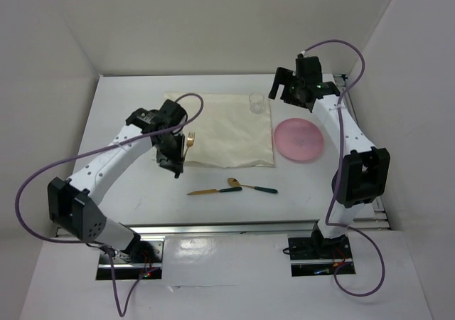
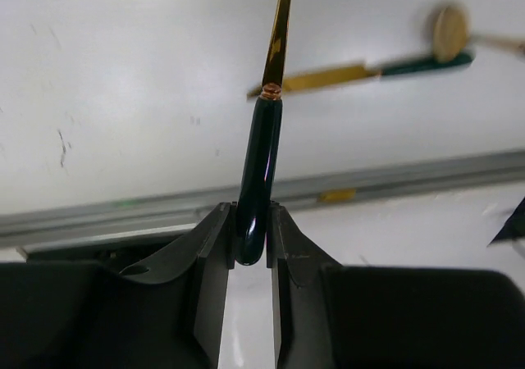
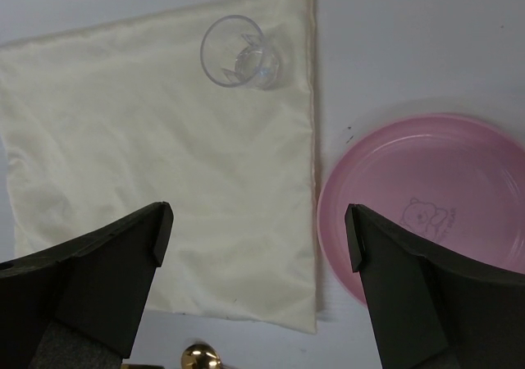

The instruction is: Set the dinner table for one person

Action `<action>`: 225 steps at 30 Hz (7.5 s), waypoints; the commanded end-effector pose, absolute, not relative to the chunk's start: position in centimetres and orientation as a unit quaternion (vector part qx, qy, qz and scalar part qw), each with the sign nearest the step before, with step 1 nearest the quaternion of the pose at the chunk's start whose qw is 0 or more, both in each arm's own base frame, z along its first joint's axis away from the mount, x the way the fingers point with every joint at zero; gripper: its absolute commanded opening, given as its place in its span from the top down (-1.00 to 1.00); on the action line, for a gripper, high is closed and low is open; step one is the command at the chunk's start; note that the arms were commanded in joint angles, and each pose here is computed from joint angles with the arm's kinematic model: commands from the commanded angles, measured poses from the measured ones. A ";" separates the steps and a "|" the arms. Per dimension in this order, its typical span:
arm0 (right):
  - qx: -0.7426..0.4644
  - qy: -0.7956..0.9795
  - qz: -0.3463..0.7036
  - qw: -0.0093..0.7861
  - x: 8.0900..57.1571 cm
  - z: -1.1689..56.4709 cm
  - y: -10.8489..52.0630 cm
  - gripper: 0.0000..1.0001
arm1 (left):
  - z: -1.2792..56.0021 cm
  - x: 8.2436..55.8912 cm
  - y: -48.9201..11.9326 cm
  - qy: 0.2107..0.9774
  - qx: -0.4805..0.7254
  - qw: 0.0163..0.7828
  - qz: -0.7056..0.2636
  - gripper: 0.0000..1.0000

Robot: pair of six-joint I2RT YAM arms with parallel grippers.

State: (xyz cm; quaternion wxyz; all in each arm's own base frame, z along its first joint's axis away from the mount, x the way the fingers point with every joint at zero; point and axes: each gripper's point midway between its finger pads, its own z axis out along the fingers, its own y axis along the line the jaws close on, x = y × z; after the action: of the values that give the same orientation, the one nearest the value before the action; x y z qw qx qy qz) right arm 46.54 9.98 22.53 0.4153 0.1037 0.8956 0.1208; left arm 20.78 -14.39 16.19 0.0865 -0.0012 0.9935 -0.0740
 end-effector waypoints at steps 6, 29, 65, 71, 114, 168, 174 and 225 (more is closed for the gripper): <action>0.101 0.883 0.140 0.437 45.4 24.4 10.0 -1.00 | 18.2 37.7 -14.2 0.969 -0.086 0.227 -0.043 1.00; 0.248 0.901 0.093 0.343 37.0 15.2 2.5 -1.00 | 4.4 43.1 -9.9 0.980 -0.111 0.153 0.059 1.00; 0.395 0.880 0.063 0.256 35.5 3.3 -1.3 -0.64 | 21.1 39.8 -9.7 0.947 -0.125 0.295 -0.021 -0.54; 0.411 0.875 0.050 0.252 35.3 2.5 -1.7 0.02 | 22.2 39.5 -9.8 0.942 -0.124 0.309 -0.032 -0.52; 0.105 0.929 0.187 0.302 47.2 8.7 25.8 0.89 | 25.7 35.5 -9.3 0.928 -0.161 0.333 -0.049 -0.52; -0.376 0.885 0.121 0.248 20.8 7.0 30.5 -0.26 | 17.8 34.2 -11.8 0.949 -0.147 0.280 -0.016 -0.54; -0.429 0.858 0.099 0.263 21.8 5.8 31.9 -0.26 | 18.0 34.0 -11.4 0.947 -0.149 0.284 -0.008 -0.54; -0.461 0.827 0.132 0.294 20.3 9.6 32.9 1.00 | 27.2 35.5 -12.7 0.918 -0.139 0.365 -0.074 -0.54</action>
State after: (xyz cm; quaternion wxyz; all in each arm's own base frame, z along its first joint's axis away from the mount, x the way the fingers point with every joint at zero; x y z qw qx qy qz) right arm 19.49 32.27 5.77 0.2489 -0.4795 0.8318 0.1273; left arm 35.89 -12.41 23.88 0.3349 -0.1447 0.9298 -0.0490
